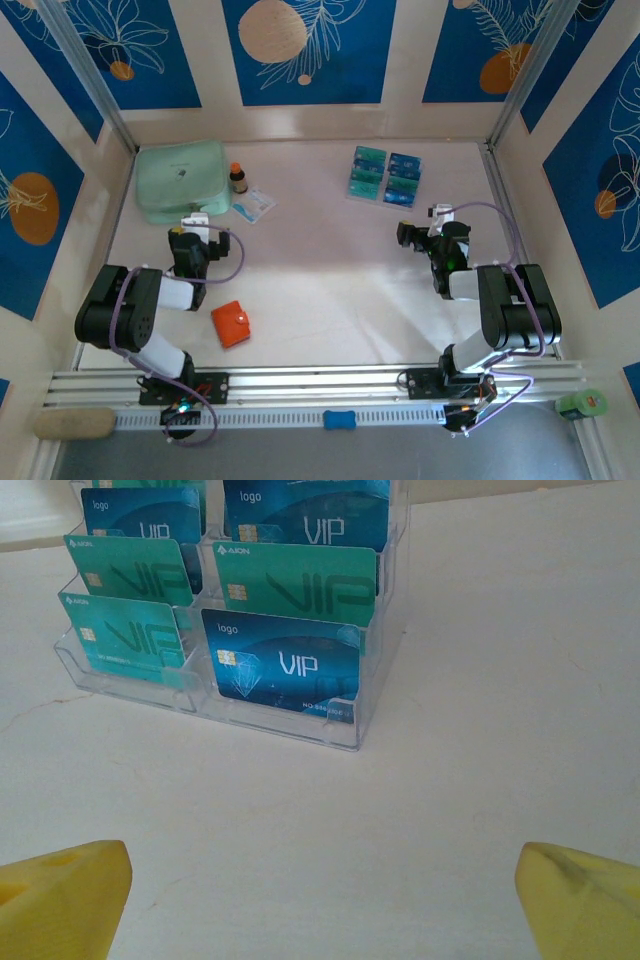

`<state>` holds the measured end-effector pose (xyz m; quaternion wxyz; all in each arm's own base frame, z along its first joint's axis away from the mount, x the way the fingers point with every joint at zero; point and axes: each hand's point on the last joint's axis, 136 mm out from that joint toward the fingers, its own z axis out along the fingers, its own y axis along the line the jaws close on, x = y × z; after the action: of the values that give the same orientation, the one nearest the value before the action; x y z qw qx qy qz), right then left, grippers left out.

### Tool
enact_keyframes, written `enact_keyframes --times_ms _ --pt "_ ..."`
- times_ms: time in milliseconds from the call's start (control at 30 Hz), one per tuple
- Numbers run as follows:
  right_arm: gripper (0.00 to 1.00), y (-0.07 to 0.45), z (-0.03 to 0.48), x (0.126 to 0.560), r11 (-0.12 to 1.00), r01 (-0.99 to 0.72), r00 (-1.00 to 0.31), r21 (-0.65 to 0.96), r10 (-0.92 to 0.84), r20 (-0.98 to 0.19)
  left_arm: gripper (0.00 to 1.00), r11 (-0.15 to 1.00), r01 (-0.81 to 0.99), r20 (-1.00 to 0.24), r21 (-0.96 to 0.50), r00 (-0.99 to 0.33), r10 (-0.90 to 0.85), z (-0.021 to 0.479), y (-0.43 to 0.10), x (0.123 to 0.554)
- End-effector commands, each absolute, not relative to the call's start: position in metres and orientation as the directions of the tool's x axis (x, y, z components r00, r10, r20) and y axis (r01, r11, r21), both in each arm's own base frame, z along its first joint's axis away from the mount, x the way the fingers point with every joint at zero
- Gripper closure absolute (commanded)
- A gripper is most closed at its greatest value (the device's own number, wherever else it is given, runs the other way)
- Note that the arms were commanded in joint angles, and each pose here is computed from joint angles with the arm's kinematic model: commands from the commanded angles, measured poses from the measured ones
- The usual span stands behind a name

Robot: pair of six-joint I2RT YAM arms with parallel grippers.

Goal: Put the credit cards into the card holder

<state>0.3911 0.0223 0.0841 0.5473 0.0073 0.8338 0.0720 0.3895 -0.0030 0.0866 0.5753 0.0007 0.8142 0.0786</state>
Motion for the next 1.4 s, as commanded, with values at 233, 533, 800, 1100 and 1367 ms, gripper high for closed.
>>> enact_keyframes --times_ms 233,533,800,1100,1367 --pt "0.01 0.023 0.093 0.397 0.989 -0.084 -0.381 0.121 0.08 -0.921 0.0 0.99 -0.09 -0.945 0.11 -0.319 0.076 0.093 -0.003 0.394" --pt "0.01 0.023 0.093 0.398 0.989 -0.083 -0.384 0.125 0.084 -0.92 0.0 0.991 -0.087 -0.944 0.103 -0.322 0.069 0.093 -0.002 0.395" --pt "0.01 0.023 0.096 0.398 0.987 -0.089 -0.385 0.135 0.091 -0.918 0.0 0.993 -0.069 -0.95 0.097 -0.305 0.072 0.095 -0.005 0.392" --pt "0.01 0.024 0.125 0.402 0.986 -0.09 -0.433 0.143 0.091 -0.897 0.0 0.992 -0.076 -0.954 0.098 -0.291 0.071 0.109 -0.004 0.388" --pt "0.01 -0.018 0.169 0.391 0.822 0.342 -0.473 0.455 0.57 -0.672 0.0 0.968 -0.24 -0.941 0.067 -0.338 -0.019 0.158 0.022 0.379"
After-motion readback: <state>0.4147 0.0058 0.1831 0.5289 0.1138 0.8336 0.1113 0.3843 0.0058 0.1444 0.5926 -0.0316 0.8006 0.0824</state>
